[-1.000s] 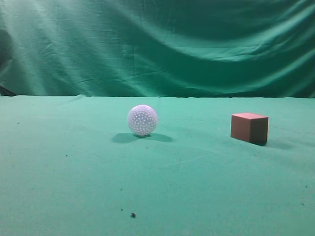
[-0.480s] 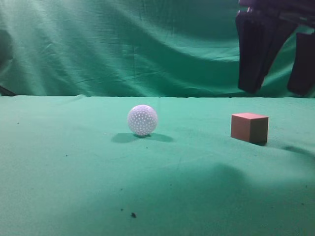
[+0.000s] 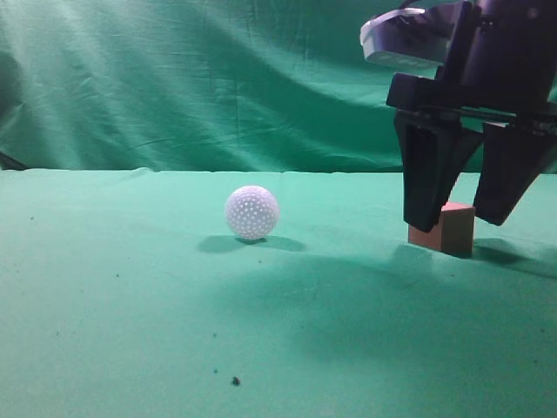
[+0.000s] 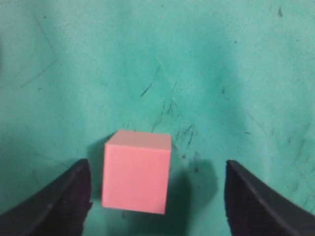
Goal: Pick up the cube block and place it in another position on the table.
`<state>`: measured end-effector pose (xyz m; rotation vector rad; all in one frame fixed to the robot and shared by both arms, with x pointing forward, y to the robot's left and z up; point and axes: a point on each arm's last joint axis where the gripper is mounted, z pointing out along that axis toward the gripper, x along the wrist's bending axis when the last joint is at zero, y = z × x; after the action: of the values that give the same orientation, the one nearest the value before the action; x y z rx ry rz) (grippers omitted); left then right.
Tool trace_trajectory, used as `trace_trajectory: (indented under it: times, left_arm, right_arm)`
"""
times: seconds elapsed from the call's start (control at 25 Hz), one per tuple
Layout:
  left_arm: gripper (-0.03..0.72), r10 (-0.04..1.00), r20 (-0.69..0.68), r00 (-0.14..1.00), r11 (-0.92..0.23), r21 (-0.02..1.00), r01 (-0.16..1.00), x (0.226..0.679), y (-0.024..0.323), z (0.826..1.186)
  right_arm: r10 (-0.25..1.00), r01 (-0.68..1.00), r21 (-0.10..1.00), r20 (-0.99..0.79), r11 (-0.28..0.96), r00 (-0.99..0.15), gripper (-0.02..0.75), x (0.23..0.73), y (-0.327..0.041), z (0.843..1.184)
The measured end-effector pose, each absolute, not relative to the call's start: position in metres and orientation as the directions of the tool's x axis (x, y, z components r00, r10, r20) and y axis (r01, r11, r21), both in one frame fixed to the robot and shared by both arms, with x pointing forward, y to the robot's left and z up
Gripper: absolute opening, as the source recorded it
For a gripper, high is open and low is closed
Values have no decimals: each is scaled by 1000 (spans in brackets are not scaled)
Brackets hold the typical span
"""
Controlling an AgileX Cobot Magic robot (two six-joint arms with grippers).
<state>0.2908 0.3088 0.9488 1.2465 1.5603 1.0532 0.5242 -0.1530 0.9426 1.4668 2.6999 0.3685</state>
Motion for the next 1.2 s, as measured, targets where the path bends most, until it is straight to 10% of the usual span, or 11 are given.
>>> trace_trajectory:
  times: [0.16, 0.6, 1.2]
  left_arm:
    - [262, 984, -113, -136, 146, 954, 263, 291, 309, 949]
    - [262, 984, -113, -136, 146, 954, 263, 291, 309, 949]
    - [262, 984, -113, -136, 146, 954, 263, 291, 309, 949]
  right_arm:
    - [832, 823, 219, 75, 524, -550, 209, 525, -153, 946]
    - [868, 758, 424, -210, 496, -450, 218, 579, -155, 1021]
    - [937, 870, 348, -132, 348, -323, 218, 639, -158, 962]
